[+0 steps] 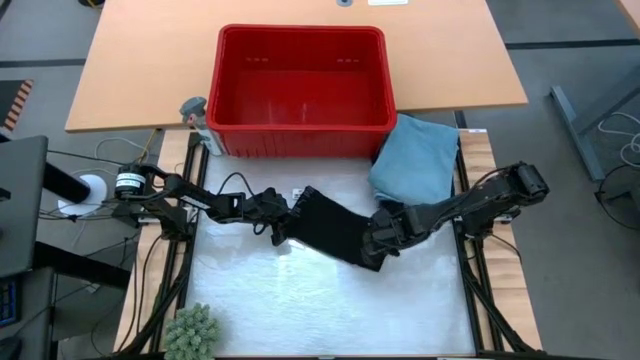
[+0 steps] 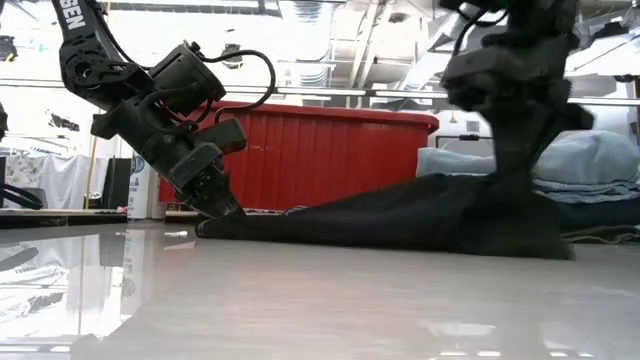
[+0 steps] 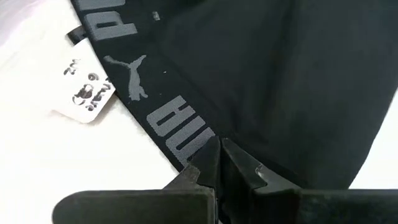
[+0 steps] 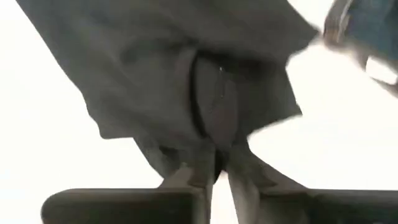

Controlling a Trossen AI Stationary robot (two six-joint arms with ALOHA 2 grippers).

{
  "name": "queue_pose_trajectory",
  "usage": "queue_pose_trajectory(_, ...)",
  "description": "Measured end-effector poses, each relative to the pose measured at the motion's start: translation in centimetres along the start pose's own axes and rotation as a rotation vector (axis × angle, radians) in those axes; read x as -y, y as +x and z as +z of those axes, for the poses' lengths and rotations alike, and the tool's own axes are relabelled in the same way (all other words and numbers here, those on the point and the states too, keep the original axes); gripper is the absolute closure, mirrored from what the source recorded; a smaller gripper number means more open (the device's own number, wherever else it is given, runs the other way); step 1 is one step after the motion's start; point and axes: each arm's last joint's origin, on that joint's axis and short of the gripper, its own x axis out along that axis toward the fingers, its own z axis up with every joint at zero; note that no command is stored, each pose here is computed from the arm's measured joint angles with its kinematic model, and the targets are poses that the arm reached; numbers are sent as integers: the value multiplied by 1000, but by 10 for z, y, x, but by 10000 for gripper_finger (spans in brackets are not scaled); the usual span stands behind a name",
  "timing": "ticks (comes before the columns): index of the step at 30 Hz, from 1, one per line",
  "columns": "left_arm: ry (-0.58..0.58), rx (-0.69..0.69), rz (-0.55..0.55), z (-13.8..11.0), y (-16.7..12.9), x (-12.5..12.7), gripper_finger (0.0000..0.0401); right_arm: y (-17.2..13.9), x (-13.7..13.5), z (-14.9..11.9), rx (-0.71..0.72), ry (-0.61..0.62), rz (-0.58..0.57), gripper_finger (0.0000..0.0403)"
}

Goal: Fold Laundry from Bin
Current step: Fold the black boxer short

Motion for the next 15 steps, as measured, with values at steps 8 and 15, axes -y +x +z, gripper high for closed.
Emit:
queue_pose_trajectory(8, -9, 0, 0, 0, 0, 0, 401, -8, -7, -35, -64, -70, 28, 241)
queue_pose_trajectory(15, -10, 0, 1, 0, 0, 0, 401, -14, -20, -63, 20, -111, 124, 213)
